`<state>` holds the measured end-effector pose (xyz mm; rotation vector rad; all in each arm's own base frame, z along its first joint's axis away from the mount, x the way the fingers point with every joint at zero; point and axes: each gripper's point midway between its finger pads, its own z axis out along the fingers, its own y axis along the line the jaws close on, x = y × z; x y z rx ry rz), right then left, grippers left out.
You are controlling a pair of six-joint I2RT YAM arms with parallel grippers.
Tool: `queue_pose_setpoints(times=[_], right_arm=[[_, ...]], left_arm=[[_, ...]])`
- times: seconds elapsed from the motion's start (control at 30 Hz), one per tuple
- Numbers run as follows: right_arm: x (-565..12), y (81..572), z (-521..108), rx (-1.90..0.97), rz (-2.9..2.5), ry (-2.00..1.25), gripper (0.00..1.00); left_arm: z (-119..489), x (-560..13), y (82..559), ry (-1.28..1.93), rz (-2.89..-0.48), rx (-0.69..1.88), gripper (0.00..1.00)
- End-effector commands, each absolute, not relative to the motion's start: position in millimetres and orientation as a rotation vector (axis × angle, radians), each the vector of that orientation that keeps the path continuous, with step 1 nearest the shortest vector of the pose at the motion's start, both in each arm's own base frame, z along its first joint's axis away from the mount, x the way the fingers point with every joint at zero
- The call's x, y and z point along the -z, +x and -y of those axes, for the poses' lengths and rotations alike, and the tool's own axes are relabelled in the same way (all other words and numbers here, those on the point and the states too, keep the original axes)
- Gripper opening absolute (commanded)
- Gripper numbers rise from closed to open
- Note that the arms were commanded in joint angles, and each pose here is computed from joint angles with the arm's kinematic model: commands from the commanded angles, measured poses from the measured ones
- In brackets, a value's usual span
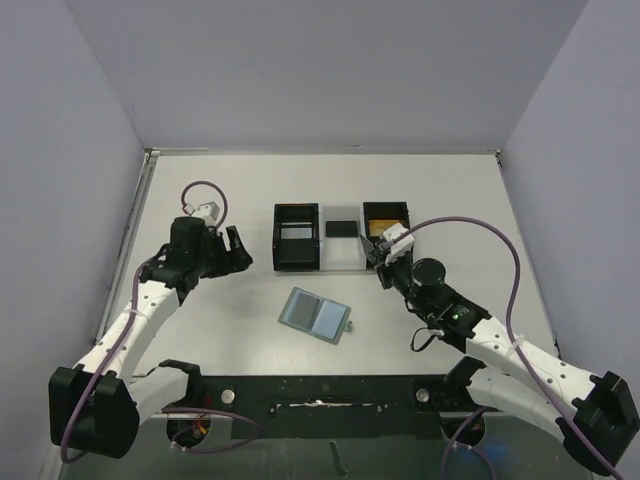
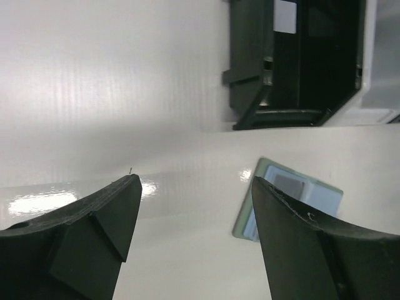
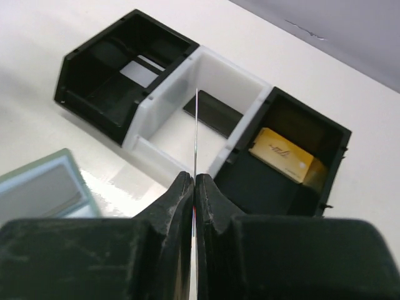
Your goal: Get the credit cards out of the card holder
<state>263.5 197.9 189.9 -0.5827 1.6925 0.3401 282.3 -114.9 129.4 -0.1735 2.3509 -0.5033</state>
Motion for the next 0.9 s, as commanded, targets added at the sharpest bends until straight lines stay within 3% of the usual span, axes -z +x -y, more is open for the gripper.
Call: queue_pose_setpoints(times=[0.0, 0.17, 0.33, 0.57, 0.87], right_arm=[[-238, 304, -175, -0.167, -1.569, -0.575, 0.00], [-245, 344, -161, -0.266, -1.712, -0.503, 0.00], [-242, 359, -197, -0.317, -1.656, -0.783, 0.00], [-201, 379, -227, -0.029, -1.607, -1.236, 0.00], [-162, 415, -244, 0.085, -1.644, -1.403, 0.00]], left_arm=[[91, -140, 290, -0.143, -2.306, 0.459, 0.72], [91, -133, 290, -0.144, -2.294, 0.476, 0.73], [84, -134, 296, -0.156, -2.277, 0.425, 0.73], [83, -135, 297, -0.150, -2.270, 0.419, 0.74], [81, -134, 298, -0.152, -2.273, 0.404, 0.74]])
